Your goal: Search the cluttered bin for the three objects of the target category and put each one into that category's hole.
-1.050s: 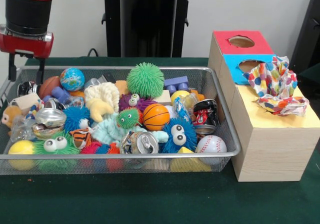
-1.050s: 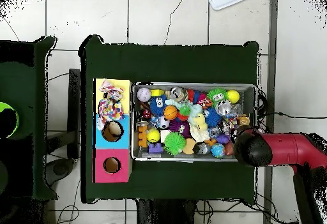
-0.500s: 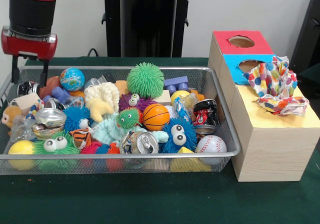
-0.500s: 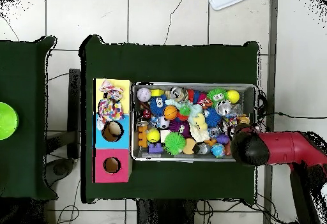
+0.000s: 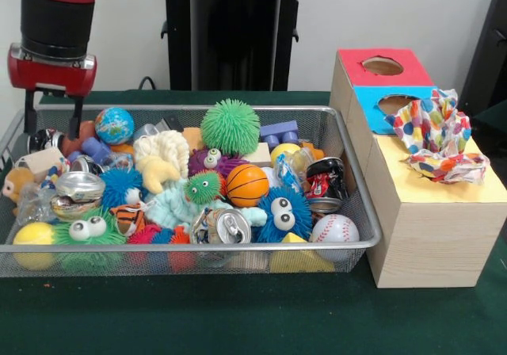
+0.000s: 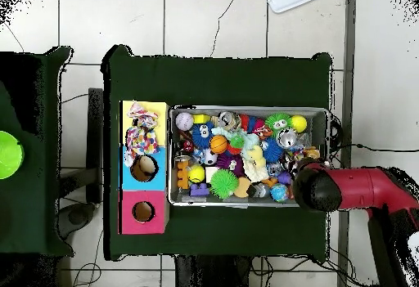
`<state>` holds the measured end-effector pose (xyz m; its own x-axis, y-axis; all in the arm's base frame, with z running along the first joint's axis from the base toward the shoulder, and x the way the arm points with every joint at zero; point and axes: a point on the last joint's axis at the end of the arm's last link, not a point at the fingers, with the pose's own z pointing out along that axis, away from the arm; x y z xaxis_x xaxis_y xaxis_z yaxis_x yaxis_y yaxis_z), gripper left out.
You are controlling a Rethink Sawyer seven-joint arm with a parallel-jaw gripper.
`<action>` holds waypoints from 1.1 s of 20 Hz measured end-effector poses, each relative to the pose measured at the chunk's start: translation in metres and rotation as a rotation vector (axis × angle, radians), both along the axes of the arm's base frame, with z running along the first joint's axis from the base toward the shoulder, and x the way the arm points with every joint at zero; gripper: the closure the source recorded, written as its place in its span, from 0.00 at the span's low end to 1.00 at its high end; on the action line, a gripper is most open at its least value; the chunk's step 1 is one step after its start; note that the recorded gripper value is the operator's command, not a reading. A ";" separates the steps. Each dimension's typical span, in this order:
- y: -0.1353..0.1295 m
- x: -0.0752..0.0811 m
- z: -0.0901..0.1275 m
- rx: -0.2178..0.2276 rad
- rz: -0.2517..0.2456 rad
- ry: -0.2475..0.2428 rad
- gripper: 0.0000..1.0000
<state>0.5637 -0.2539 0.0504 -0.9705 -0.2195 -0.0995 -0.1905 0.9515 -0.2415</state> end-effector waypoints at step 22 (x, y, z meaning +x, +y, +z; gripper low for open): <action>0.024 -0.017 -0.057 0.070 0.060 0.001 0.00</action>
